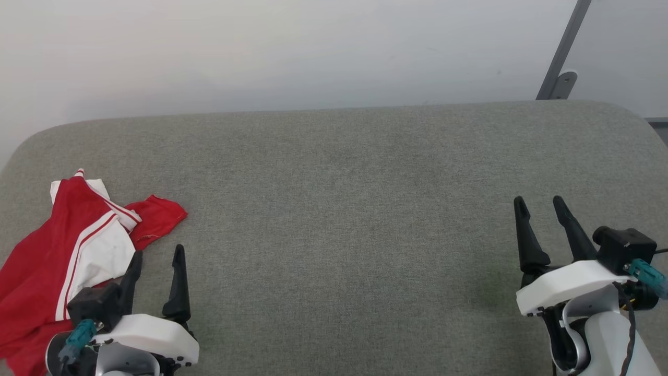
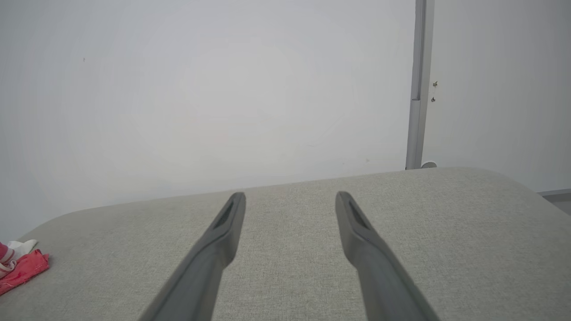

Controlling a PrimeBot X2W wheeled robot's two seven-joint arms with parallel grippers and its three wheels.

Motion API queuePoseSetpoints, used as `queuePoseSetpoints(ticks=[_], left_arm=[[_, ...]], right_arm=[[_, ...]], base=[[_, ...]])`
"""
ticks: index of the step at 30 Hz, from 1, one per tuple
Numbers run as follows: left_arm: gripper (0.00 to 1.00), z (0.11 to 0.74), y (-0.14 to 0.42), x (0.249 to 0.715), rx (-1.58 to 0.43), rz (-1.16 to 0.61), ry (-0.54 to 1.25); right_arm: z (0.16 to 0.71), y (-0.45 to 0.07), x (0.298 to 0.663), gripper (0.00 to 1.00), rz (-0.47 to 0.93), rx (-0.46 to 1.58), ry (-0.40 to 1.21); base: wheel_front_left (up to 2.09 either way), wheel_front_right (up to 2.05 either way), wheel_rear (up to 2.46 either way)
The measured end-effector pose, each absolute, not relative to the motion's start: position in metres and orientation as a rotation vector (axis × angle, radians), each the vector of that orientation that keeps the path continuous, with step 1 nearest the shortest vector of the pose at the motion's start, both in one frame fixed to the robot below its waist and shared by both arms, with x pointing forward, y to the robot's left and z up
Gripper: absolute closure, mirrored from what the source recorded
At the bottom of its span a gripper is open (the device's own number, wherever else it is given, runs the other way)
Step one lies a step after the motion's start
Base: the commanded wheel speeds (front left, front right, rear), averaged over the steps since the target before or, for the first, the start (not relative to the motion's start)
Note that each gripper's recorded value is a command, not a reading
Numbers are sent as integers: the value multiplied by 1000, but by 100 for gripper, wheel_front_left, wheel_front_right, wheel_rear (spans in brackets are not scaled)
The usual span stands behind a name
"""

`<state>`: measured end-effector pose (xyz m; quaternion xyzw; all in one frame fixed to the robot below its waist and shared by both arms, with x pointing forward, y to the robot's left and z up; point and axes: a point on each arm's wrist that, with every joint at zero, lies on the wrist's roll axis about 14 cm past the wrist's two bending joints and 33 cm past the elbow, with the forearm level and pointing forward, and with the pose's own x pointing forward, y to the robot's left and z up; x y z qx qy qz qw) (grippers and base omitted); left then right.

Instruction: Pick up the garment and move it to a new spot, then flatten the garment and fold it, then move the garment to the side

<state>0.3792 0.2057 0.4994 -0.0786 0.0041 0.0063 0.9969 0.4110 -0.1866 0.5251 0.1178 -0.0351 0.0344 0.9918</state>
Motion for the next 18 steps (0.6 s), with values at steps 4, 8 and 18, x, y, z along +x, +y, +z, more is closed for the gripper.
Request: queuePoseSetpoints(ticks=[4,8,18], left_arm=[[0,499,206,379,-131,9,2],[0,499,206,379,-115,7,-4],[0,498,209,379,-67,2,-15]], right_arm=[[527,-187,412,0,72,211,-78],[526,-186,411,0,75,184,-82],[526,-191,414,0,65,129,-94]], base=[[0,0,0],[0,0,0],[0,0,0]])
